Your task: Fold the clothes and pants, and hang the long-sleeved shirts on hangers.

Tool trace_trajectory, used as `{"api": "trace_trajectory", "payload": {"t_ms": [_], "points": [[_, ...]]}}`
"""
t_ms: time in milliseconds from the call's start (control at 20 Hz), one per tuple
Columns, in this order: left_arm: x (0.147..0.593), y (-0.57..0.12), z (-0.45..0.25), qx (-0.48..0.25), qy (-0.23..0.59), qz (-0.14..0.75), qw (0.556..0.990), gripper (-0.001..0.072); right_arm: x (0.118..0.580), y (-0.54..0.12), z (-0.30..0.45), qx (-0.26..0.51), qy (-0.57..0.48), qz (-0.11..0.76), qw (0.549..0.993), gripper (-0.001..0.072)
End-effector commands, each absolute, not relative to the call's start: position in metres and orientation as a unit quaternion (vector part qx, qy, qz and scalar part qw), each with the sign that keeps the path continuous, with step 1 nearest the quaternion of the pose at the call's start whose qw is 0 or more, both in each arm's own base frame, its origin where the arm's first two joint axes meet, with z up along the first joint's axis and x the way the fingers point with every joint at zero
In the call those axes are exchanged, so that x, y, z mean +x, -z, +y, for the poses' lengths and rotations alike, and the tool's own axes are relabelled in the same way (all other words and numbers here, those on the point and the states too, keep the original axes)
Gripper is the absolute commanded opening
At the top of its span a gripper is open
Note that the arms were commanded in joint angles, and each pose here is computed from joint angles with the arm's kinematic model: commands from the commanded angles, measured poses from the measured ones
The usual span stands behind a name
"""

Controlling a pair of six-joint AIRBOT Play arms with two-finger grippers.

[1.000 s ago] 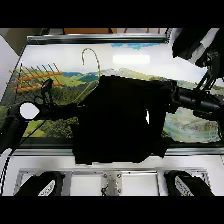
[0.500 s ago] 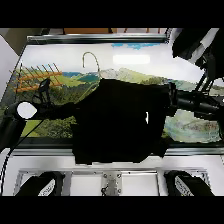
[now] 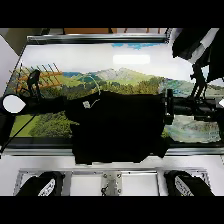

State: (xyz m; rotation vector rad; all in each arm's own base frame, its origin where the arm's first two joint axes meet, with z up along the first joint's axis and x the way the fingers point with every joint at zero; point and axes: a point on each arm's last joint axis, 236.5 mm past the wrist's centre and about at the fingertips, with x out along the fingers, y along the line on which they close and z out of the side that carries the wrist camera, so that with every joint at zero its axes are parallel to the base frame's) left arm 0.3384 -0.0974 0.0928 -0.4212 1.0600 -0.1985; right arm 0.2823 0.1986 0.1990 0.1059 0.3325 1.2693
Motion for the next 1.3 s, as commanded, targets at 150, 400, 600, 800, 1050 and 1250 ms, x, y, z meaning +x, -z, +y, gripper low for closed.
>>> {"api": "trace_trajectory", "payload": {"t_ms": [150,400,600,800,1050,1250], "points": [[0.329,-0.182,-0.143,-0.114,0.177,0.454,0.866,0.0012,0.286,-0.183,0.202,0.123,-0.595,0.088,0.789,0.0011],[0.318,-0.222,-0.147,-0.064,0.176,0.429,0.884,0.0012,0.299,-0.185,0.205,0.174,-0.59,0.047,0.787,0.0011],[0.317,-0.235,-0.151,-0.059,0.182,0.433,0.881,0.0013,0.294,-0.187,0.228,0.198,-0.616,0.032,0.762,0.0011],[0.318,-0.236,-0.152,-0.048,0.181,0.459,0.869,0.0013,0.292,-0.199,0.242,0.227,-0.624,0.009,0.748,0.0011],[0.316,-0.234,-0.148,-0.031,0.183,0.472,0.862,0.0423,0.297,-0.208,0.238,0.243,-0.616,-0.004,0.749,0.0011],[0.316,-0.255,-0.147,-0.04,0.187,0.433,0.881,0.0593,0.297,-0.208,0.238,0.25,-0.616,0.002,0.747,0.0011]]}}
